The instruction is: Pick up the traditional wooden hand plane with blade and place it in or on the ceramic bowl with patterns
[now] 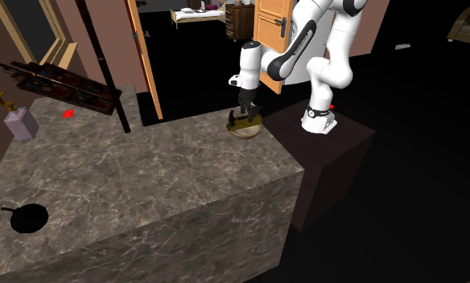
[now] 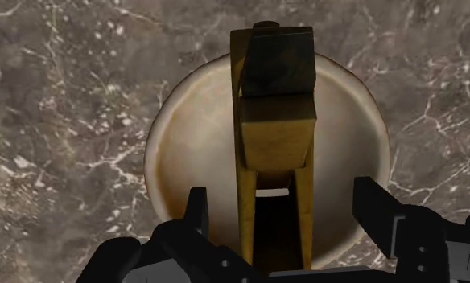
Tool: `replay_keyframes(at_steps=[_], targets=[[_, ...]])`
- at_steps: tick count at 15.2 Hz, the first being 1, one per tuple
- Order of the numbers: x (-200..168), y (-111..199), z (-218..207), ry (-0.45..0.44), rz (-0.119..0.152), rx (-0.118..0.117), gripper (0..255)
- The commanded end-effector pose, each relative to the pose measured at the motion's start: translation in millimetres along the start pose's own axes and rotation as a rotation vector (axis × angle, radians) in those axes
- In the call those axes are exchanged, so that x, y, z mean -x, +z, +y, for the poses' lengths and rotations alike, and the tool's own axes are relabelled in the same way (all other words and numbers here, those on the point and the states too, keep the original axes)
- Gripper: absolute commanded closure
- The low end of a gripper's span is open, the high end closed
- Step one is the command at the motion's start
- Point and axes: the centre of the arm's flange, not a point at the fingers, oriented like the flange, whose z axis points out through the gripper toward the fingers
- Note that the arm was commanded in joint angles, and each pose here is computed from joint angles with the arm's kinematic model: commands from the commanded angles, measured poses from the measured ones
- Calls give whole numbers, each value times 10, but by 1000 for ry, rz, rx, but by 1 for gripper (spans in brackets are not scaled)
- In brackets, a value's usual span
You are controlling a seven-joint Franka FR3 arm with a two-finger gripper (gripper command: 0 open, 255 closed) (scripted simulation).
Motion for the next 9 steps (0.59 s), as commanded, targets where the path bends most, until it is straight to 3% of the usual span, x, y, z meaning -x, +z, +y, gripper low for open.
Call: replay_keyframes(at_steps=[1,4,8,9], targets=[[0,1,1,0,0,0,0],[0,1,1,0,0,0,0],[0,-499,0,0,0,0,0],[0,-499,0,0,0,0,0]])
